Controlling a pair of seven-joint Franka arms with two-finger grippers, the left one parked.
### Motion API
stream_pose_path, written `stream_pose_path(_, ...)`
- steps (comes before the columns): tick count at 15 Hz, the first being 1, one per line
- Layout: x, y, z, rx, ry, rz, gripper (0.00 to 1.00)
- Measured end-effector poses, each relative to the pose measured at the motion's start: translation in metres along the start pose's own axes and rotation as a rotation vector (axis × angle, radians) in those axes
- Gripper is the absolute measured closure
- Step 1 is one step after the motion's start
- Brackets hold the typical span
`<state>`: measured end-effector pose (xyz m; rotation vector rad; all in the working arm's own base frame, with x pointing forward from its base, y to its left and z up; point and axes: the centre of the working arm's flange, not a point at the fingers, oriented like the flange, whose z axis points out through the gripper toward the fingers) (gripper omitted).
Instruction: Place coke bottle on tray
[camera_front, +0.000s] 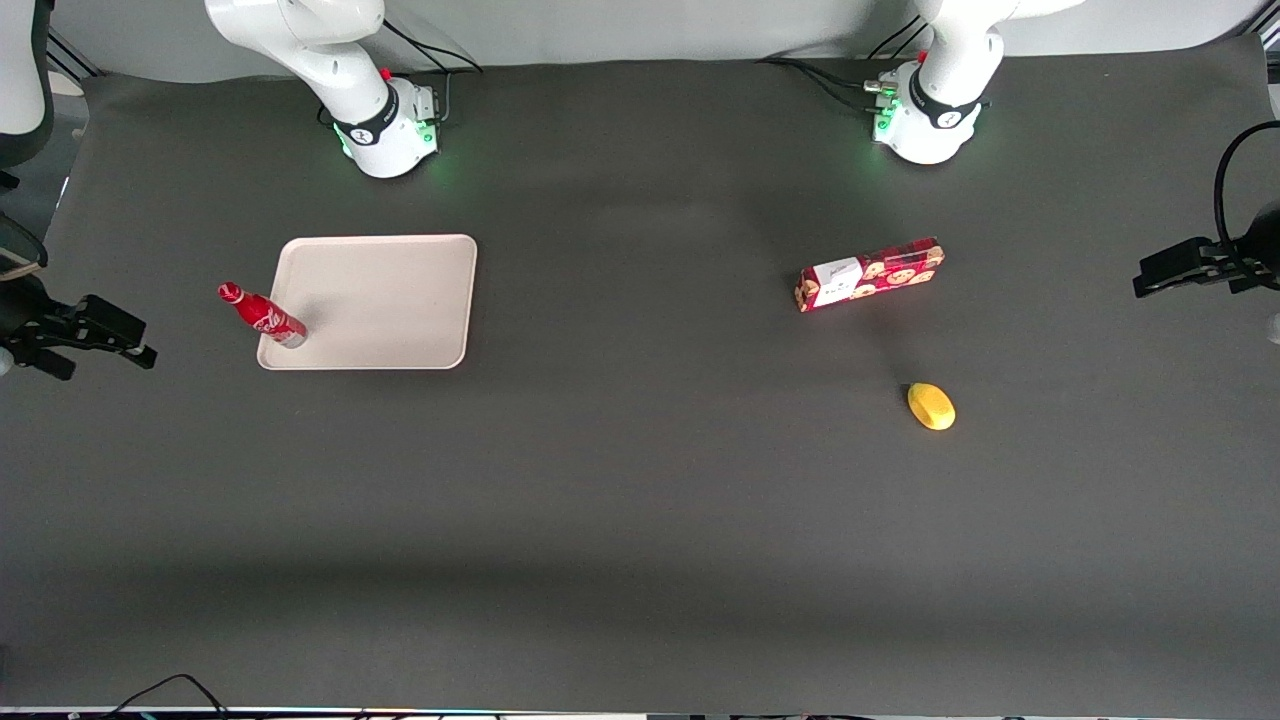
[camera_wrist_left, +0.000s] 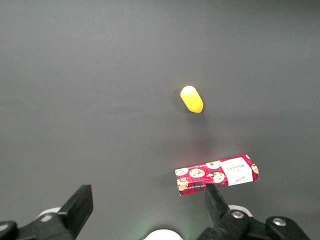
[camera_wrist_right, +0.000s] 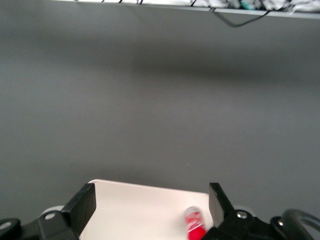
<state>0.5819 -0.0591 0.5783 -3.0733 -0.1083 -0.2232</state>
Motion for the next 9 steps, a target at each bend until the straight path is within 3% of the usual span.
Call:
stream_pose_path(2,-0.0078,-0.0058,-0.0027,0.034,-0.042,0.005,0.00)
stream_pose_path(5,-0.0123,-0.0099,-0.0077,0.040,-0.055,0.002,0.00)
stream_pose_path(9,-0.0128,-0.0035,-0.0052,0.000,-0.067,-0.002,0.00)
